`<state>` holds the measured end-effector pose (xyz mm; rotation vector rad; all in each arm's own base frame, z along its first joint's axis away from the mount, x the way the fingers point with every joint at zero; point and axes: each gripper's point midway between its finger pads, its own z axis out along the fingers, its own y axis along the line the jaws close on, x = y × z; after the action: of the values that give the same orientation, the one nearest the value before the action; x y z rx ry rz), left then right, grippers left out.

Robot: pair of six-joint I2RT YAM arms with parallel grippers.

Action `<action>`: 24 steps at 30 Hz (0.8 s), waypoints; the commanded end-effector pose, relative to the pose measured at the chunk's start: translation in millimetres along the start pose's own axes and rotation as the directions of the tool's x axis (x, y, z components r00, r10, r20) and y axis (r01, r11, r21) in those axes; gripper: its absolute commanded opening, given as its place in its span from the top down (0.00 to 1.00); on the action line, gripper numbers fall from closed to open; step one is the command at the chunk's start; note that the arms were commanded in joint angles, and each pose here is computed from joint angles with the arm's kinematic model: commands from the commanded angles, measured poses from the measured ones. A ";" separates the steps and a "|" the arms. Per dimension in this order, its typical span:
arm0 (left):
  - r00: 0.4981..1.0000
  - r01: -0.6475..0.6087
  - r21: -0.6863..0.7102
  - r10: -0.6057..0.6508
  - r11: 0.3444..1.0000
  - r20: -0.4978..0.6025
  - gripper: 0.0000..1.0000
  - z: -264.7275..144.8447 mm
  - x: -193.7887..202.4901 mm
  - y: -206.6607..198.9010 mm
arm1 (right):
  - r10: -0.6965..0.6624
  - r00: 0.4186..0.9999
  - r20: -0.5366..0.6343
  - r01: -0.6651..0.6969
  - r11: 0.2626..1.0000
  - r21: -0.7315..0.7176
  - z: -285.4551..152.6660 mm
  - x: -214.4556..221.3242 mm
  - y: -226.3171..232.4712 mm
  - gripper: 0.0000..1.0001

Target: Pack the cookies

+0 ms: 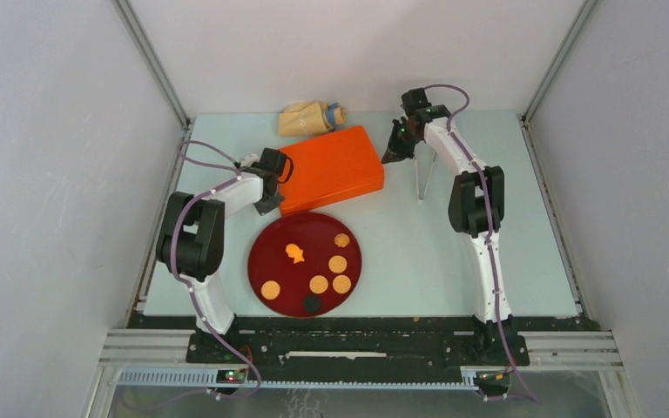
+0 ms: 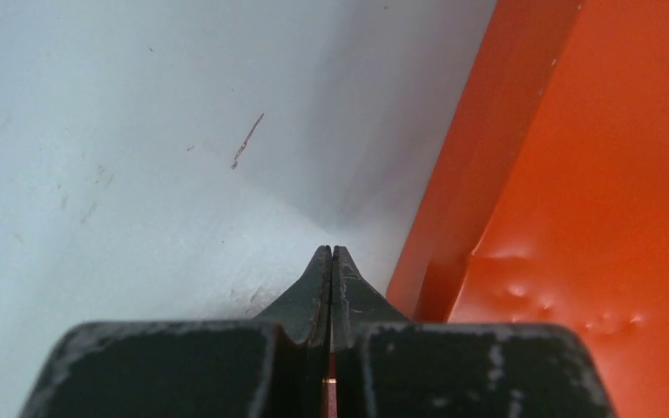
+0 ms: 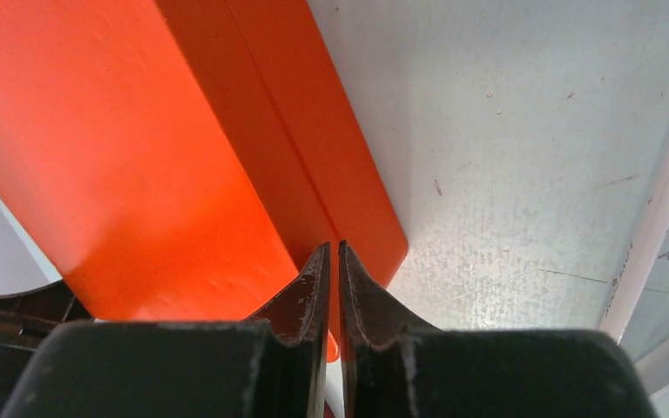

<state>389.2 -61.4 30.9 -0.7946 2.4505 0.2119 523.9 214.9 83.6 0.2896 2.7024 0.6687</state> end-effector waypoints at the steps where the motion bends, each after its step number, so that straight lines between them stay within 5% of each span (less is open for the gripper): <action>1: 1.000 -0.002 0.035 0.002 0.999 0.020 1.00 -10.8 -9.1 -11.2 | -0.094 0.974 0.205 0.075 0.992 0.101 -40.5 -25.2 12.6 0.90; 5: 1.000 -0.012 0.040 0.011 0.999 0.025 1.00 -12.4 -9.8 -10.5 | -0.223 0.899 0.378 0.154 0.967 0.204 -83.0 -41.2 37.9 0.91; 12: 1.000 -0.017 0.067 0.016 0.998 0.010 1.00 -10.9 -7.5 -17.0 | -0.394 0.816 0.422 0.272 0.907 0.320 -101.4 -32.0 72.6 0.91; 24: 0.999 -0.023 0.103 0.021 0.994 0.024 1.00 -17.9 -10.9 -22.2 | -0.328 0.931 0.161 0.273 0.917 0.290 -29.2 9.8 35.4 0.91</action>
<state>387.3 -71.6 29.4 -0.7473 2.4899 0.1661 519.5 248.3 161.1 -0.0123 2.4175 0.2004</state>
